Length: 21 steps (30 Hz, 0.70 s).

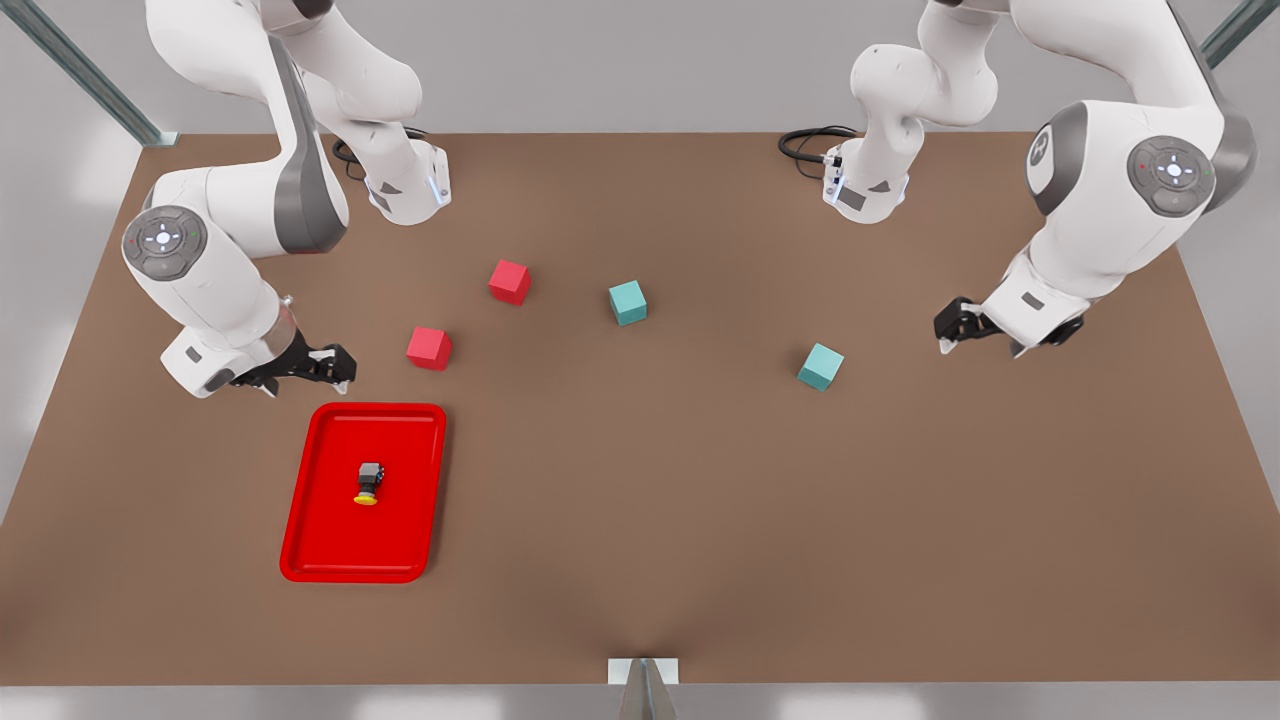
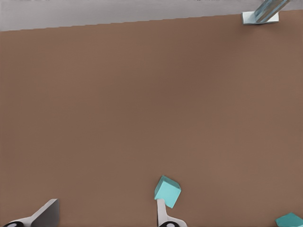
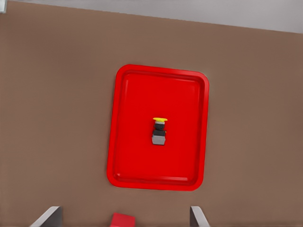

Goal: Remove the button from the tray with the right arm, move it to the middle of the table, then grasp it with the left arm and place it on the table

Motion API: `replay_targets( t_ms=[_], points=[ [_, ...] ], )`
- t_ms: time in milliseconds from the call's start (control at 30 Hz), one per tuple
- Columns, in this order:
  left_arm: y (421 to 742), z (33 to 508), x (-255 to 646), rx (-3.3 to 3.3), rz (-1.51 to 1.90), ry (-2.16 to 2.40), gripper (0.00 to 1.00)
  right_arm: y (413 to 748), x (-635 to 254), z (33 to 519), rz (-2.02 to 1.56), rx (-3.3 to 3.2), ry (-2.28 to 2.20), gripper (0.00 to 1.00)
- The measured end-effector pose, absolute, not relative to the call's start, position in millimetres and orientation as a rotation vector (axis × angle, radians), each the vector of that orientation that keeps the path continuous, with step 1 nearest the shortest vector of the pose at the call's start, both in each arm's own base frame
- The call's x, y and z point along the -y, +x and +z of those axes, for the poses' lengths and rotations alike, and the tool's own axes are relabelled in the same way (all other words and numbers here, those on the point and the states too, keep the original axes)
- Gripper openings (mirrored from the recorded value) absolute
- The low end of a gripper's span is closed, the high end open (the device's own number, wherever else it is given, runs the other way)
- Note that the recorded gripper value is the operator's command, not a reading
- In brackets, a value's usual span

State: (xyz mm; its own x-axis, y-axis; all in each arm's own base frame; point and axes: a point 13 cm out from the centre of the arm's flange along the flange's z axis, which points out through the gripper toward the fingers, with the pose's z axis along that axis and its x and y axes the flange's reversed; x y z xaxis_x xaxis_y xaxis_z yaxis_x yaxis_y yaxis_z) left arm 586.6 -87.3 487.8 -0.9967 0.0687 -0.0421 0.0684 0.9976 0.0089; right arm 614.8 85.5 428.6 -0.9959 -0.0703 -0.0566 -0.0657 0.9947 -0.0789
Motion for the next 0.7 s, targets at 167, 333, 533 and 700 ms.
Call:
replay_targets(
  t_ms=[167,333,533,700],
  points=[
    [593.2,478.4,89.6,-3.099,0.019,0.094,1.00,619.7,-87.0,422.8,-0.086,-3.097,-0.077,1.00],
    [604.1,439.8,100.8,-3.145,0.047,0.103,1.00,611.0,-96.8,359.4,-0.048,-3.284,-0.097,1.00],
    [613.8,422.3,105.9,-3.146,0.055,0.099,1.00,631.4,-27.5,229.5,0.059,-3.452,0.063,1.00],
    [618.1,418.1,106.7,-3.139,0.055,0.092,1.00,653.9,-10.9,179.9,-0.050,-3.407,-0.036,1.00]
  ],
)
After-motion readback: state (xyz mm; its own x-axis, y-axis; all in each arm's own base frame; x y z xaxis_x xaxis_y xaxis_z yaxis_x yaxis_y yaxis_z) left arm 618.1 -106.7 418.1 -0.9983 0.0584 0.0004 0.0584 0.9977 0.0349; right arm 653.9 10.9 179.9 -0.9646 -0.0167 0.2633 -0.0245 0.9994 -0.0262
